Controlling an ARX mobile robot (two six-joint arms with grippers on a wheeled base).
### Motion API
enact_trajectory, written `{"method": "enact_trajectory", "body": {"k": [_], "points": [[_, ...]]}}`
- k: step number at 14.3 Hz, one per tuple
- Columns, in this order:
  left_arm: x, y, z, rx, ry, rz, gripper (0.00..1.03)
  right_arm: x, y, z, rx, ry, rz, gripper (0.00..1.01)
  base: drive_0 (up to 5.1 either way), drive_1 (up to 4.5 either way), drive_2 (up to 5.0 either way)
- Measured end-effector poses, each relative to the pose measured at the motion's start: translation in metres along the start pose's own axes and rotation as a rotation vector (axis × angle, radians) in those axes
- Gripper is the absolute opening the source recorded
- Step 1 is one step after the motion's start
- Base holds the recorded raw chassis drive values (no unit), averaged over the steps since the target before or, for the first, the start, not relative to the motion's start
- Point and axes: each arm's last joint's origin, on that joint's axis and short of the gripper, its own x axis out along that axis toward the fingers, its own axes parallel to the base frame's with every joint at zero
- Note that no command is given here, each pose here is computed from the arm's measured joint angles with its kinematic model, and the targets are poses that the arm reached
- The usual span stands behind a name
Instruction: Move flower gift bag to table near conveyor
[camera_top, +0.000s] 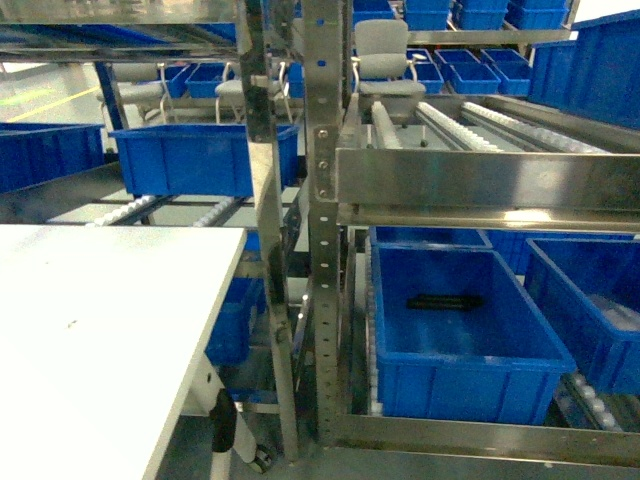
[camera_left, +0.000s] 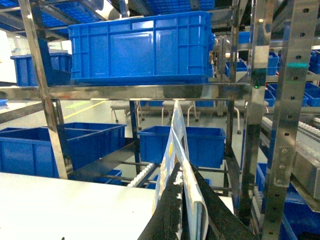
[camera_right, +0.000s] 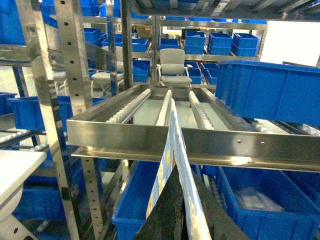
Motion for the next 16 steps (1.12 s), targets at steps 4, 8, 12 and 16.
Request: {"method": "enact_trajectory", "body": {"k": [4, 8, 12, 16], "points": [[0.0, 0.0001, 0.0001, 0.0, -0.001, 0.001, 0.02, 0.0, 0.0, 0.0001, 0.0, -0.001, 0.0, 0.02, -5.0, 2.47, 2.5], [0.0, 0.0, -0.0003, 0.001, 0.002, 0.0, 0.02, 0.0, 0.0, -0.0001, 0.0, 0.001, 0.0, 0.02, -5.0, 2.47, 2.5], [0.0, 0.0, -0.0002, 0.001, 0.002, 0.0, 0.02, 0.0, 0.0, 0.0001, 0.0, -0.002, 0.0, 0.02, -5.1, 2.35, 2.4], [0.0, -0.0001, -0.0002, 0.001, 0.002, 0.0, 0.02, 0.0, 0.0, -0.0001, 0.0, 0.001, 0.0, 0.02, -5.1, 2.35, 2.3]]}}
